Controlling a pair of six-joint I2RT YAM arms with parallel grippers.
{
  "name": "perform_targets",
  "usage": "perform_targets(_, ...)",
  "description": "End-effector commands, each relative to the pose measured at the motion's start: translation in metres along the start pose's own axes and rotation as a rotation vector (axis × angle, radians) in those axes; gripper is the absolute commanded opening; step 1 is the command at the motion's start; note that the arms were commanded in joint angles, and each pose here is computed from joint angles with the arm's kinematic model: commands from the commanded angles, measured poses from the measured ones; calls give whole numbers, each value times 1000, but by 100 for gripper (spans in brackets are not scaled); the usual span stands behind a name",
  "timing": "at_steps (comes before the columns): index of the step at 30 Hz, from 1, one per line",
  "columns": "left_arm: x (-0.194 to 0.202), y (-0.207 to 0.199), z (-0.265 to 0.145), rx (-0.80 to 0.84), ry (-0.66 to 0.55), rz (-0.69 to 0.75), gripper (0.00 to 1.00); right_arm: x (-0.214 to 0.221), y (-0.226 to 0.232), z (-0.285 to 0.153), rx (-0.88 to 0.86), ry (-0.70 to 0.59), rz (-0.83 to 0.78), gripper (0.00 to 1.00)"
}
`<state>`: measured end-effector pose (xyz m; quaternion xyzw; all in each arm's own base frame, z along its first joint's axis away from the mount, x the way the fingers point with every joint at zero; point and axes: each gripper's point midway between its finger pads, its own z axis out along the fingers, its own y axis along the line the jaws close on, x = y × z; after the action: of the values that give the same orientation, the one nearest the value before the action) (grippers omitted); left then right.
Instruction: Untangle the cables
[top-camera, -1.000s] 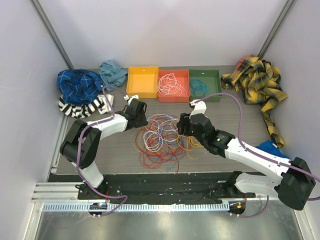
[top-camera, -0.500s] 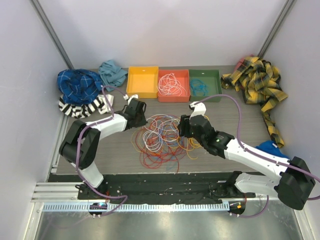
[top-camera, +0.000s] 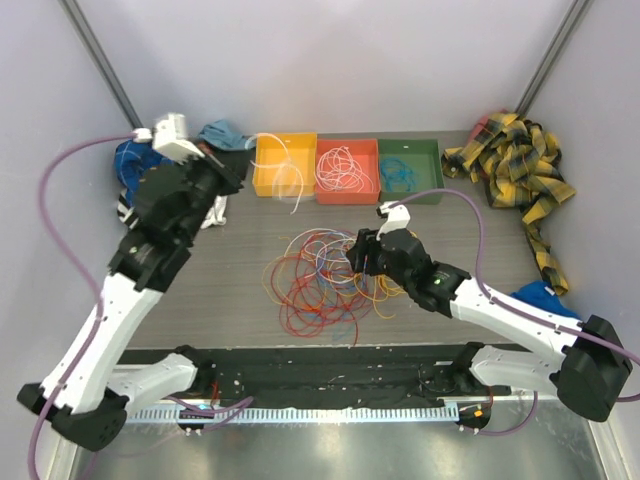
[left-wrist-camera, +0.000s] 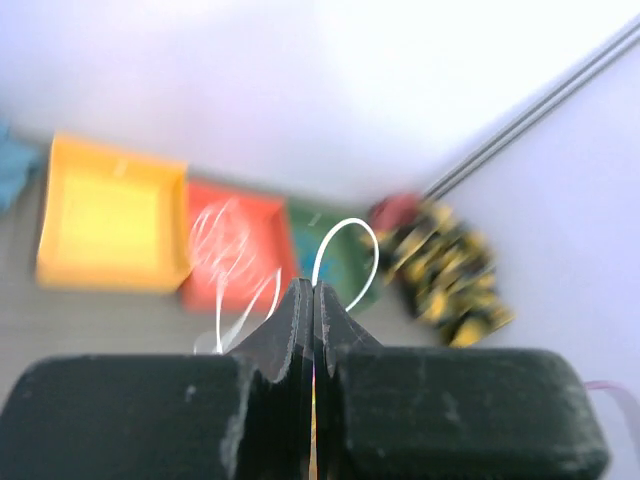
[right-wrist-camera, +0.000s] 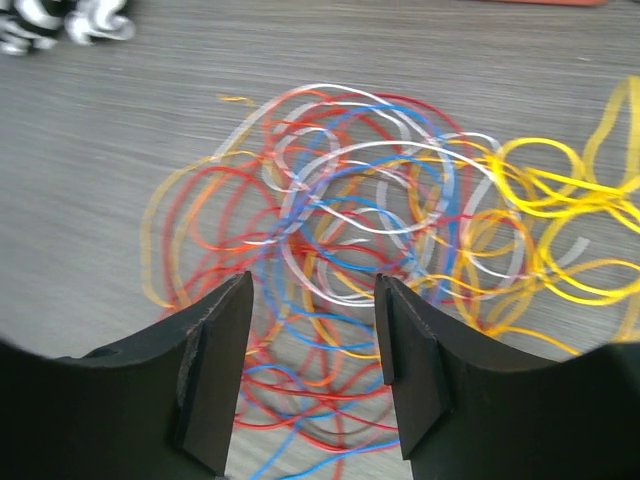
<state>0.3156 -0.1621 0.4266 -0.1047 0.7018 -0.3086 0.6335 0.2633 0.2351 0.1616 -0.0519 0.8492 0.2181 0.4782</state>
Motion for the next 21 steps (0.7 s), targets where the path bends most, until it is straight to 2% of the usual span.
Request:
perform_targets(1,-15,-21,-11,66,31,45,0,-59,59,-20,-252,-161,102,63)
perform_targets(5,-32,-49,-14,149,41,28,0,-97,88,-38,-369,-294,120,70)
perform_targets(8,-30,-57,-15,174,70,36,0,-113,95,-44,-400,-372,137,72)
perform_targets(11,-22,-58,-11,176,110,51,0,-136,92,-58,-374,-429,152,72)
perform_targets(15,-11,-51,-9,161,136,56,0,-161,103,-82,-432,-491,115,71)
perform_targets(21,13,-55,-8,197,212,52,0,-194,110,-87,-410,-560,103,72)
